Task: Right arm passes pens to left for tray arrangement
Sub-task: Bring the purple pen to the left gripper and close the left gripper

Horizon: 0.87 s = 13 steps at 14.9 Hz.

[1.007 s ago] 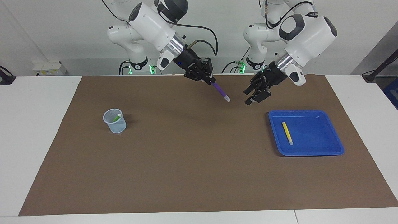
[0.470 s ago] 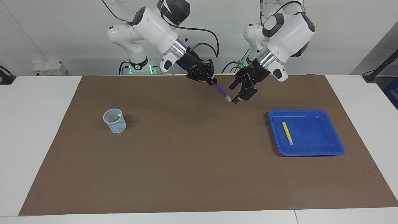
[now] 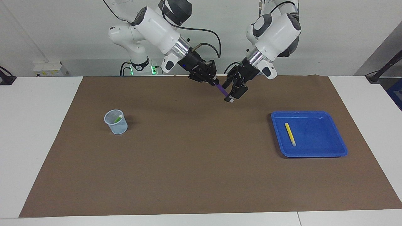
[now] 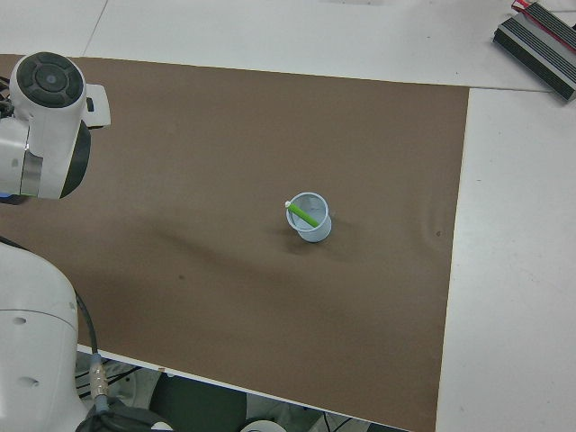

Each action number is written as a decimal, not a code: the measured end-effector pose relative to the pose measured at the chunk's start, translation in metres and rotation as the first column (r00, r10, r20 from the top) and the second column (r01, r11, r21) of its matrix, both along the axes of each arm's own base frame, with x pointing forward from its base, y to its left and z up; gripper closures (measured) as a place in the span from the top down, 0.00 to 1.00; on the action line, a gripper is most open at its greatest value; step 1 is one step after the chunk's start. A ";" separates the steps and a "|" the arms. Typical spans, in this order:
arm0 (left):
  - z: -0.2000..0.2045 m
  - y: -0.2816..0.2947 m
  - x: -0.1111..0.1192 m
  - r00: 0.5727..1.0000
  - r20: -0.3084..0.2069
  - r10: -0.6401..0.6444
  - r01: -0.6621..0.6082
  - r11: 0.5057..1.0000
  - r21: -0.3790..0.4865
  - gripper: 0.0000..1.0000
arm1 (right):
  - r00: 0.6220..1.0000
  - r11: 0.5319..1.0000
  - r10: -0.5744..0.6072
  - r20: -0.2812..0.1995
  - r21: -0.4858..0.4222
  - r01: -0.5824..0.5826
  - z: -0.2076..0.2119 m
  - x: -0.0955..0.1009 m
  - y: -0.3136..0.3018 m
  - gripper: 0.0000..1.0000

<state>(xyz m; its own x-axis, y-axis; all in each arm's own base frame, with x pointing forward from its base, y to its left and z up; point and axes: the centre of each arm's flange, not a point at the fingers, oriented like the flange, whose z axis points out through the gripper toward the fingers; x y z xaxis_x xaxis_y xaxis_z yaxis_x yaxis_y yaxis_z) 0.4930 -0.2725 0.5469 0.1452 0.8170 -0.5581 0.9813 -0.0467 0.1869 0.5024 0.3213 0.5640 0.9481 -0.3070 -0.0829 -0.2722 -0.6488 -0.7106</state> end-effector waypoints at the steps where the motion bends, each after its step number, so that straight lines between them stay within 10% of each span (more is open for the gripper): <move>1: 0.000 -0.001 -0.001 1.000 0.000 -0.001 0.001 1.000 0.000 0.81 | 1.000 1.000 0.000 0.000 0.000 0.000 0.000 0.000 0.000 0.19; 8: -0.001 -0.006 -0.003 1.000 -0.004 0.003 -0.003 1.000 -0.002 0.61 | 1.000 1.000 0.000 0.000 0.000 0.000 0.000 0.000 0.000 0.19; 13: 0.003 -0.006 -0.007 1.000 0.002 -0.008 0.008 1.000 0.000 0.19 | 1.000 1.000 -0.014 0.010 0.003 0.014 0.001 0.002 -0.003 0.19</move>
<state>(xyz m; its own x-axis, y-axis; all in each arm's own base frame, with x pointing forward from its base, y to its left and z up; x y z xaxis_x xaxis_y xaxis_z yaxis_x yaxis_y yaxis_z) 0.4858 -0.2781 0.5499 0.1525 0.8158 -0.5579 0.9805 -0.0543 0.1887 0.5048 0.3182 0.5652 0.9444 -0.3204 -0.0741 -0.2742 -0.6426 -0.7155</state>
